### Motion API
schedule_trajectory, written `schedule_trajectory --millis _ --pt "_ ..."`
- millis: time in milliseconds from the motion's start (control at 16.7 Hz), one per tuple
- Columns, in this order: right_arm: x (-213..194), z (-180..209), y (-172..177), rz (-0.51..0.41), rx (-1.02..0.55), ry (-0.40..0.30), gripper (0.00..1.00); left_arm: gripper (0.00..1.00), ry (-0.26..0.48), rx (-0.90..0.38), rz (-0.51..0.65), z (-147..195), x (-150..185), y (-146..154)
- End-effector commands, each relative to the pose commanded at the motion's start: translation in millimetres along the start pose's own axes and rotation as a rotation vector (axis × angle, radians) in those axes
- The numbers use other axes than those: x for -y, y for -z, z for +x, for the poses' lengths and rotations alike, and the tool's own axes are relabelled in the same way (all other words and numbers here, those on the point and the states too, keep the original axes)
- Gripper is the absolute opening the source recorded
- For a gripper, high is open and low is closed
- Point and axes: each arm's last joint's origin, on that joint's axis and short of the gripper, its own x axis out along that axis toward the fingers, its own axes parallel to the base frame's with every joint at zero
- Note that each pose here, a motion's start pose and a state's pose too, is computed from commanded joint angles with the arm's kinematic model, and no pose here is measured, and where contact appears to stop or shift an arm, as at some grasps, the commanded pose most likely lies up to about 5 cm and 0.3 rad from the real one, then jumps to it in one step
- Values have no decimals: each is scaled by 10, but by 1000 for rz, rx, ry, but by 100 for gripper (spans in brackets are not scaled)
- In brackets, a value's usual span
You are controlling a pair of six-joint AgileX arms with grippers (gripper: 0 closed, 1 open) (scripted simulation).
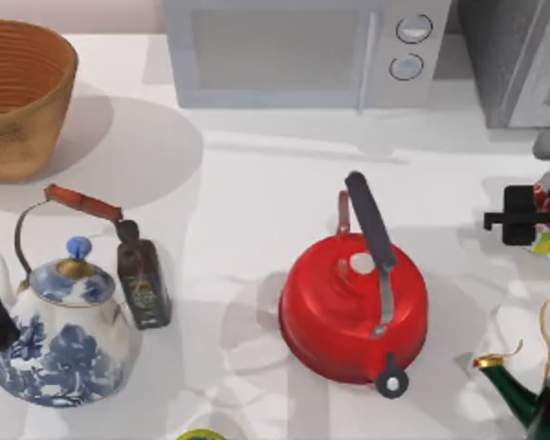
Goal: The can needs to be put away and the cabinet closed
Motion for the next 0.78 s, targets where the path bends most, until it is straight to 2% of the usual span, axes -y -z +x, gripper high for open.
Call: schedule_trajectory --millis 300,600,780 --pt "-21 -215 -367 -3 -15 0 0 100 0 0 0 0 0 0" --pt "-7 -756 -837 -1 -33 4 0 100 0 0 0 0 0 0" --pt "7 -1020 -1002 2 -5 2 0 100 0 0 0 0 0 0"
